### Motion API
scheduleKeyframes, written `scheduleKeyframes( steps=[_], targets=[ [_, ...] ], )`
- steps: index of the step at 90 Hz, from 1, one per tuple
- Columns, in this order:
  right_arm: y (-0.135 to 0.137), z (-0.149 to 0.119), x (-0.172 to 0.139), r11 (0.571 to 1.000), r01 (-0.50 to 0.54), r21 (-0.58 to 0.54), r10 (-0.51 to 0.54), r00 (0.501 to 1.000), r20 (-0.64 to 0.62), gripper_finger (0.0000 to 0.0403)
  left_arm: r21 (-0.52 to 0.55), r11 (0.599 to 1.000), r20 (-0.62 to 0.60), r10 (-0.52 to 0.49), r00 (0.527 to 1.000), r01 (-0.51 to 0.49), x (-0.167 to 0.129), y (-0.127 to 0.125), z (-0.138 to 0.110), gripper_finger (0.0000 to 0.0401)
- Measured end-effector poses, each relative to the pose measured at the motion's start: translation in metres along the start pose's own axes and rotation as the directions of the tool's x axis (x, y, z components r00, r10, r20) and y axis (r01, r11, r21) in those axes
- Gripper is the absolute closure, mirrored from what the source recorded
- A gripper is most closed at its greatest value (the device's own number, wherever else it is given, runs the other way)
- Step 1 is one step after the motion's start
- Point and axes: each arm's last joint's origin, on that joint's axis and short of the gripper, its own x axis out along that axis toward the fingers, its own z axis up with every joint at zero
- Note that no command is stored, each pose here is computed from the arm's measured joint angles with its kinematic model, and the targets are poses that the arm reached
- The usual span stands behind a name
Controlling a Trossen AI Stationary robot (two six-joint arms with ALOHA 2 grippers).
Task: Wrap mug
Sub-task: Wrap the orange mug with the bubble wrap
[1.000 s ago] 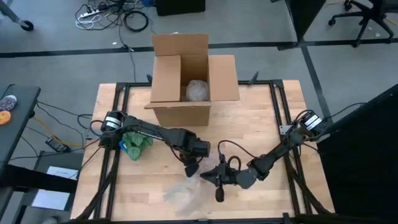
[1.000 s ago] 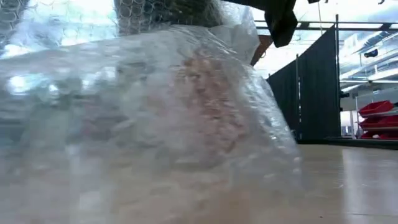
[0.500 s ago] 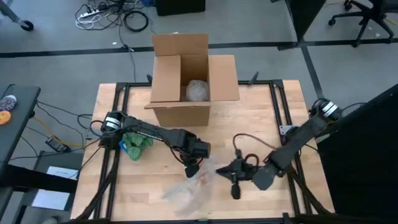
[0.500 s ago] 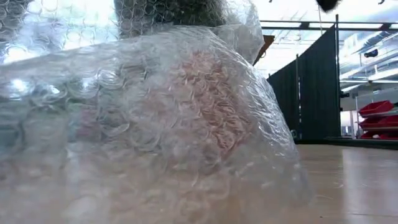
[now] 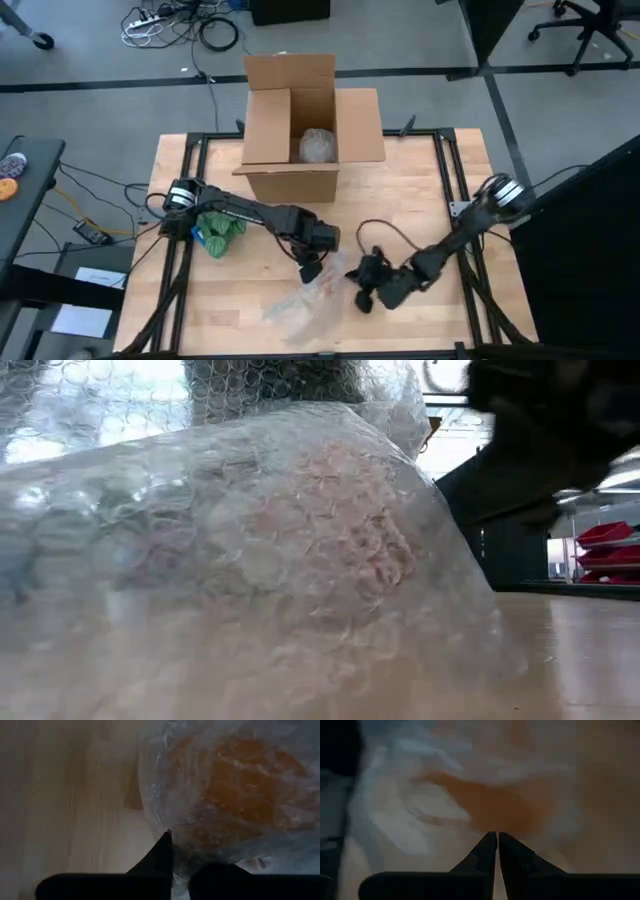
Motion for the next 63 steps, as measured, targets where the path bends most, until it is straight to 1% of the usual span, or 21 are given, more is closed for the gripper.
scheduleKeyframes(
  steps=[8,24,36,48,56,63],
  targets=[
    [-0.002,-0.003,0.017,0.998,-0.062,0.027,0.062,0.998,0.019,0.0403,0.003,1.000,-0.012,0.002,1.000,-0.002,0.000,0.000,-0.001,0.0393],
    [-0.011,-0.012,0.033,0.997,-0.062,0.042,0.062,0.998,0.008,0.0403,0.013,1.000,-0.017,-0.013,1.000,0.013,-0.005,-0.001,0.000,0.0393],
    [-0.014,-0.013,0.037,0.998,-0.056,0.032,0.056,0.998,-0.006,0.0403,0.041,0.999,0.040,-0.034,0.999,0.033,-0.018,-0.007,0.009,0.0393],
    [-0.012,-0.005,0.040,0.997,-0.071,0.025,0.071,0.997,0.004,0.0403,0.091,0.994,0.089,-0.061,0.994,0.053,-0.033,-0.013,0.017,0.0393],
    [-0.011,-0.003,0.041,0.996,-0.087,0.026,0.088,0.996,-0.003,0.0403,0.089,0.995,0.078,-0.055,0.995,0.048,-0.034,-0.012,0.015,0.0388],
    [-0.010,-0.002,0.039,0.995,-0.093,0.025,0.093,0.996,0.001,0.0403,0.083,0.996,0.039,-0.034,0.999,0.031,-0.025,-0.011,0.015,0.0382]
  ],
)
